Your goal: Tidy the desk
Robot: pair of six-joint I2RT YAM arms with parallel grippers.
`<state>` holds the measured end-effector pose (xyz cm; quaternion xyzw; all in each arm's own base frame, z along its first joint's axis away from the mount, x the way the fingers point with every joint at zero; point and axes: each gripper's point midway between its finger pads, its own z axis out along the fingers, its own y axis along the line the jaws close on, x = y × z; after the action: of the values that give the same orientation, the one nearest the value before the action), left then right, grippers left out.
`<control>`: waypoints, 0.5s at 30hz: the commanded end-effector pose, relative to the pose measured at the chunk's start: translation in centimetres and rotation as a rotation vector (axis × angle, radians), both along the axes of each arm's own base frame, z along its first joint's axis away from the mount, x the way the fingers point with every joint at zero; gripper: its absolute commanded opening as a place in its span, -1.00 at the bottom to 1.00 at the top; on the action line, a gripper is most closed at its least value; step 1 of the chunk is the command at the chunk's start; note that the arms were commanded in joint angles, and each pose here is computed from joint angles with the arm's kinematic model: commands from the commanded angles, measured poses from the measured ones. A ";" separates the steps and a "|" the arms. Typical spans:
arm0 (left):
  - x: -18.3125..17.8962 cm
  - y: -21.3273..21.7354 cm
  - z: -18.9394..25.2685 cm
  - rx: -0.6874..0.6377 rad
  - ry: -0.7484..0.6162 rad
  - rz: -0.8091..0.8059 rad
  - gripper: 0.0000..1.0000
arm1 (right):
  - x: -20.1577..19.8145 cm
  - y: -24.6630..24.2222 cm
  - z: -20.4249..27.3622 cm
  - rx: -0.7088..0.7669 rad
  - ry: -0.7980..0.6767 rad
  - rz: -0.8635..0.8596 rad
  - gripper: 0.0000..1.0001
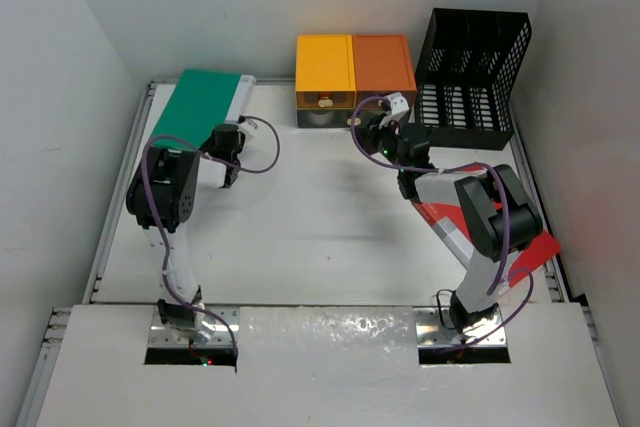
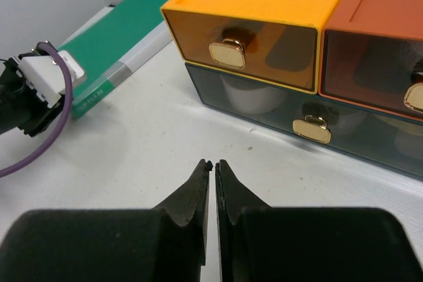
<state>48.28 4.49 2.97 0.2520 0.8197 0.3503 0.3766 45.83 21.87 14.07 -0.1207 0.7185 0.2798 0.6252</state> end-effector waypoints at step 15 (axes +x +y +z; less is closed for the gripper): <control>-1.6 -0.6 -1.8 0.057 0.102 -0.088 -0.25 | -0.1 0.4 2.5 0.000 -0.064 0.020 -0.87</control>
<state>46.08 4.23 1.92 0.3121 0.8158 0.3436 0.3450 45.60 21.73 13.72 -0.1278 0.7252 0.2724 0.6192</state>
